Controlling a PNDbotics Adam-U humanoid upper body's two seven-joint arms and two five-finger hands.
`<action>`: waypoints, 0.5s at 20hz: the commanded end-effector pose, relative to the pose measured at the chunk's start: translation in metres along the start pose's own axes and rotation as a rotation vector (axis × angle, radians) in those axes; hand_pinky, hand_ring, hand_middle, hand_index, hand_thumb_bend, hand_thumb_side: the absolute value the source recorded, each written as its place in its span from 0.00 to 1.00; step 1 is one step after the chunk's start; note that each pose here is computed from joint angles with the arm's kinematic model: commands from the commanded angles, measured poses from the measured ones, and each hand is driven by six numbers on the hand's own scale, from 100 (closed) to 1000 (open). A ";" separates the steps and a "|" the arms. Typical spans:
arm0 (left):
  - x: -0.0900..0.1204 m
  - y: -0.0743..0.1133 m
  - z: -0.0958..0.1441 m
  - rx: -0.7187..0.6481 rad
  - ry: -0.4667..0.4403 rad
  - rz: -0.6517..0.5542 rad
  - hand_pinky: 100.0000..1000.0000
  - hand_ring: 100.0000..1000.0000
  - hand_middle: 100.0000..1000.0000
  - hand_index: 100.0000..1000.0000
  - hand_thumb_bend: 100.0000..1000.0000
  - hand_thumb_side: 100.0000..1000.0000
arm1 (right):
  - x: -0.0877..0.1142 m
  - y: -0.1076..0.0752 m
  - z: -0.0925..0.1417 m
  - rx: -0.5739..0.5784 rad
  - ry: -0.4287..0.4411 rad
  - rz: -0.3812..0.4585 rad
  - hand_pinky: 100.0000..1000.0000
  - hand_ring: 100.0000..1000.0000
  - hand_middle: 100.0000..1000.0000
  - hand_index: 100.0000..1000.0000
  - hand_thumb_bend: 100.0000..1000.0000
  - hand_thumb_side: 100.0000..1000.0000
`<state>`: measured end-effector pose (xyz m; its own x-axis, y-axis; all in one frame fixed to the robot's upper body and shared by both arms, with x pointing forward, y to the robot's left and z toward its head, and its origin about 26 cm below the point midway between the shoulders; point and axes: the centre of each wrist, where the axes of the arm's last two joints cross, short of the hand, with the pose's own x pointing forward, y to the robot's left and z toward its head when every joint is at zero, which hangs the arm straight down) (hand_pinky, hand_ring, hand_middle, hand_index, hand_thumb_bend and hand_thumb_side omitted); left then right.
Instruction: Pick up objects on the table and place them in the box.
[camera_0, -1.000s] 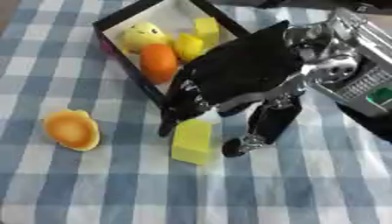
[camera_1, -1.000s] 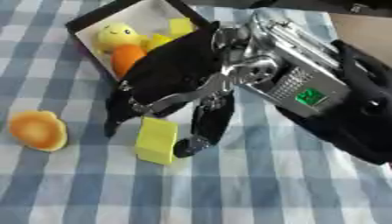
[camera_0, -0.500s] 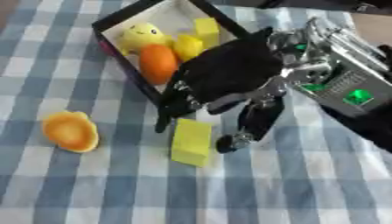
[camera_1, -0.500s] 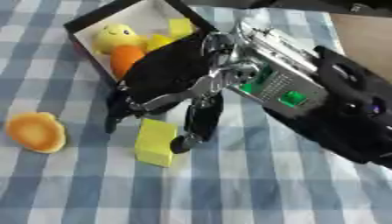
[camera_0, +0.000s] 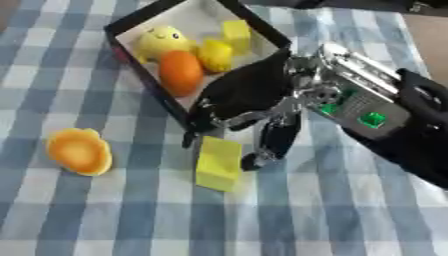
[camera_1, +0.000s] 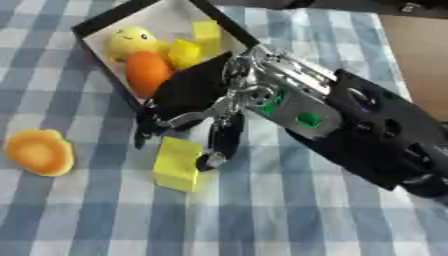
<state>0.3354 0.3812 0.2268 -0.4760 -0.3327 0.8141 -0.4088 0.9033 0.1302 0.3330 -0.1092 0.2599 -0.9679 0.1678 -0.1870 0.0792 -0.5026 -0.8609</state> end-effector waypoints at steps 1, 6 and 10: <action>0.011 0.005 -0.006 0.007 -0.037 -0.010 0.73 0.75 0.82 0.86 0.83 0.53 | -0.004 0.000 0.002 0.008 0.008 0.016 0.86 0.81 0.75 0.87 0.37 0.00; 0.012 0.004 -0.007 0.009 -0.041 -0.006 0.73 0.75 0.82 0.86 0.83 0.53 | -0.006 0.003 0.001 0.022 -0.002 0.024 0.86 0.81 0.75 0.87 0.38 0.00; 0.013 0.004 -0.008 0.008 -0.043 -0.004 0.73 0.74 0.82 0.86 0.83 0.53 | -0.009 0.008 -0.001 0.034 -0.011 0.022 0.86 0.81 0.76 0.87 0.37 0.00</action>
<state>0.3362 0.3804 0.2291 -0.4834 -0.3308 0.8105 -0.4083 0.9042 0.1255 0.3415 -0.1128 0.2486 -0.9718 0.1557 -0.1771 0.0697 -0.5276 -0.8466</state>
